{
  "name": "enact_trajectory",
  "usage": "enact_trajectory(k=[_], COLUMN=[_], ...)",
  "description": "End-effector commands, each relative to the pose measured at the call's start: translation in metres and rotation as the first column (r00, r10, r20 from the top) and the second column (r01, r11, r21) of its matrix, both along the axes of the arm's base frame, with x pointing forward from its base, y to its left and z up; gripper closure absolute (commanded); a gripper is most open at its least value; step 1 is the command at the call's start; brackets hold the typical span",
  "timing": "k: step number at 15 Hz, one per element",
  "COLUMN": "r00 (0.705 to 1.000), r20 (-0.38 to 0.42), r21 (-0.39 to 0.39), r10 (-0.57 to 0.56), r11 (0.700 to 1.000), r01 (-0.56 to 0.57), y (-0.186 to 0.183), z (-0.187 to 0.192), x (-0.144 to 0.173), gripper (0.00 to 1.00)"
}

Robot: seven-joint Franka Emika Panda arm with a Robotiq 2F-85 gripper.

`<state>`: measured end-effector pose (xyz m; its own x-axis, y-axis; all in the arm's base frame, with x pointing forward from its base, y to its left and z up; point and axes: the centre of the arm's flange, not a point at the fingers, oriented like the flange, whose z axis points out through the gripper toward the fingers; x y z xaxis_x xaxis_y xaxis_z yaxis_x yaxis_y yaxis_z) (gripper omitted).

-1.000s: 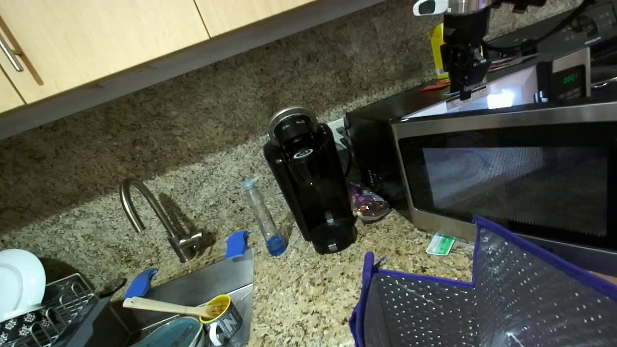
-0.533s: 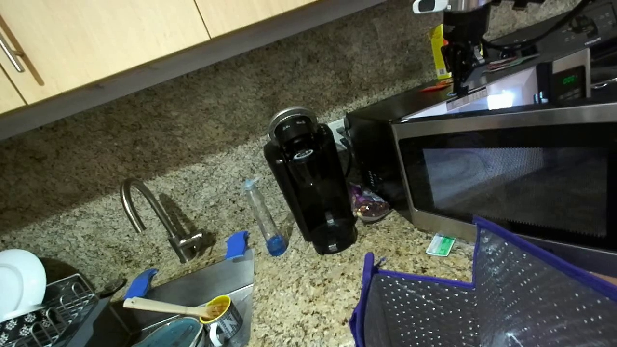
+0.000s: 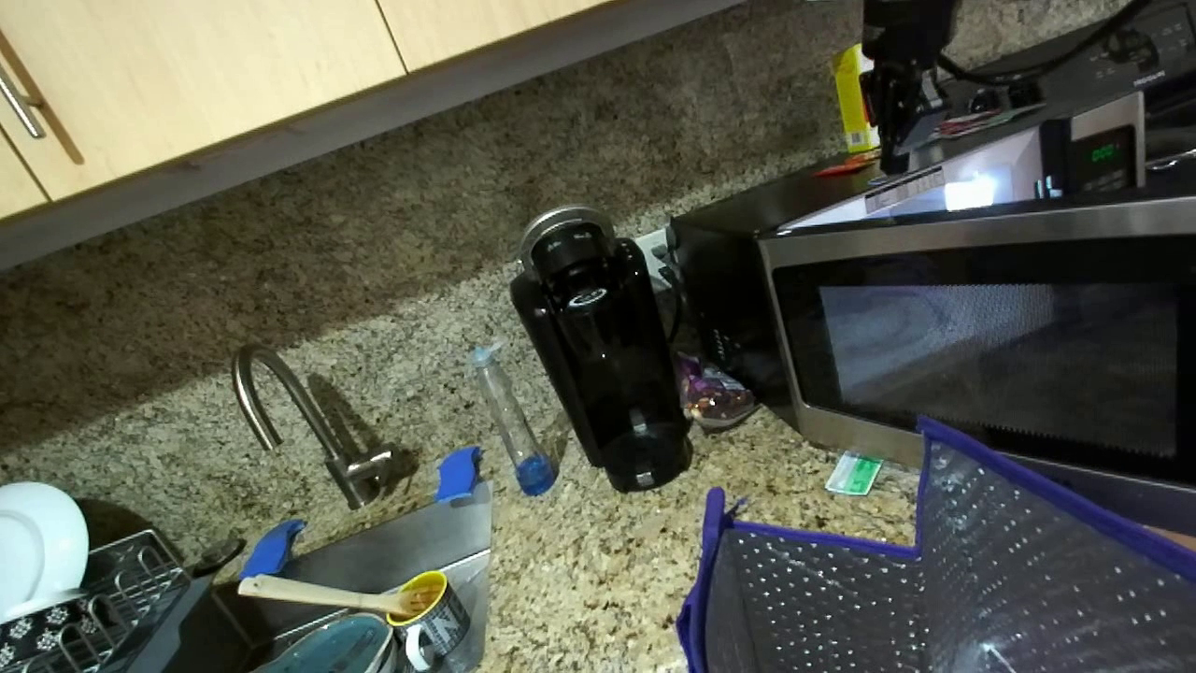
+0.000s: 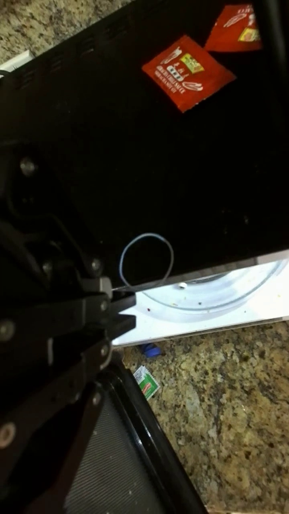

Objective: Take the white object from the top of the microwave and put it on the countertop

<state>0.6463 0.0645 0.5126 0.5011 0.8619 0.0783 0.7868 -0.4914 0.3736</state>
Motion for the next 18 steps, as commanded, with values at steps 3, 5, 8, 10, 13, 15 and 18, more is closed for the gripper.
enact_trajectory(k=[3, 5, 8, 10, 13, 15, 18], r00=[0.994, 0.992, 0.990, 0.992, 0.995, 0.996, 0.997], r20=[0.094, 0.105, 0.100, 0.086, 0.064, 0.056, 0.052], r21=[0.057, 0.058, 0.076, 0.070, 0.071, 0.078, 0.078], r10=[-0.055, -0.076, -0.097, -0.090, -0.071, -0.064, -0.058], r11=[0.997, 0.996, 0.993, 0.994, 0.995, 0.995, 0.996], r01=[0.050, 0.070, 0.090, 0.084, 0.067, 0.059, 0.053], y=[0.014, 0.016, 0.015, 0.014, 0.014, 0.014, 0.016], z=[0.050, 0.059, 0.060, 0.052, 0.037, 0.026, 0.010], x=[-0.077, -0.087, -0.086, -0.077, -0.063, -0.053, -0.040], gripper=[0.91, 0.91, 0.59, 0.47, 0.28, 0.15, 0.01])
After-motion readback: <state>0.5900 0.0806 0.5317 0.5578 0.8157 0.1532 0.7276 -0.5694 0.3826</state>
